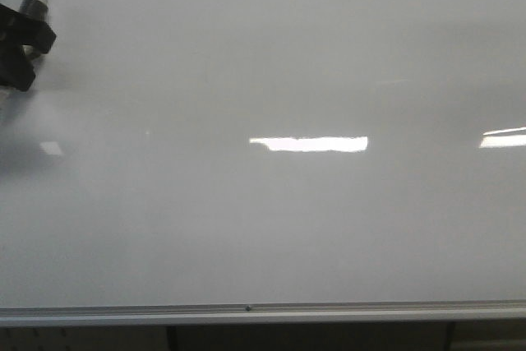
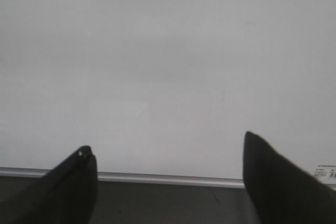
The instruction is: Write number 2 on whiteboard
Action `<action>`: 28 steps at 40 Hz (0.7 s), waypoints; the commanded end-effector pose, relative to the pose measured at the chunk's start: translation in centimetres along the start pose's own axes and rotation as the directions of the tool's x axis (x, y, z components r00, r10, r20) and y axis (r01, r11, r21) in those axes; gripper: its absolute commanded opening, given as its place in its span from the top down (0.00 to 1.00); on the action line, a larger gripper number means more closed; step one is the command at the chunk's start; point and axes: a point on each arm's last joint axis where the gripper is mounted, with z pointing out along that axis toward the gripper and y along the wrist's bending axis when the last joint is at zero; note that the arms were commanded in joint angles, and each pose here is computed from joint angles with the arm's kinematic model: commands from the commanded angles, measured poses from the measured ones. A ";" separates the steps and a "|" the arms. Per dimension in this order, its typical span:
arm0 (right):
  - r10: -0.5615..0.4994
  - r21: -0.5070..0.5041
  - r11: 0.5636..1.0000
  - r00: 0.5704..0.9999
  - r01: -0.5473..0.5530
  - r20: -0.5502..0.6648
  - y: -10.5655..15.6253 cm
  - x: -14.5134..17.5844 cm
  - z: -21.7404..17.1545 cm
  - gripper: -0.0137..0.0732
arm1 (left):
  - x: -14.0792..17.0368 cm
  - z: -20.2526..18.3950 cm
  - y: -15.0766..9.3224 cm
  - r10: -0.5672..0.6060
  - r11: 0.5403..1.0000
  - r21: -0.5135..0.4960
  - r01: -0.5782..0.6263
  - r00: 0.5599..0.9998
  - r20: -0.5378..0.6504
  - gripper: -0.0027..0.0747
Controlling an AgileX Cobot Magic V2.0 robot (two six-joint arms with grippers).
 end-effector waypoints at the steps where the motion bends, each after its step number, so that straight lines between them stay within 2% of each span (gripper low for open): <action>1: -0.003 -0.010 1.000 0.998 0.003 0.056 0.1 -2.0 -0.7 0.16 | -2.3 -4.1 -0.4 0.110 0.994 -0.003 -0.110 0.992 0.055 0.96; 7: -0.056 -0.032 0.998 0.996 0.054 -0.068 0.3 -3.2 -0.6 0.16 | -2.9 -7.2 -1.7 0.266 0.961 0.075 -0.265 0.964 0.007 0.96; 10: -0.092 -0.076 0.994 0.986 0.082 -0.141 0.7 -3.8 -0.1 0.16 | -2.9 -8.7 -2.4 0.330 0.936 0.133 -0.327 0.944 0.000 0.96; 16: -0.176 -0.235 0.964 0.964 0.127 -0.198 2.0 -4.9 1.1 0.16 | -2.6 -11.4 -4.3 0.506 0.824 0.278 -0.493 0.862 0.029 0.96; 21: -0.332 -0.430 0.871 0.931 0.239 -0.155 4.4 -5.6 2.0 0.16 | -2.3 -12.9 -6.0 0.600 0.723 0.374 -0.581 0.796 0.079 0.96; 28: -0.501 -0.595 0.715 0.862 0.368 -0.070 8.1 -6.6 2.5 0.16 | -1.6 -13.6 -8.9 0.681 0.613 0.443 -0.654 0.722 0.124 0.96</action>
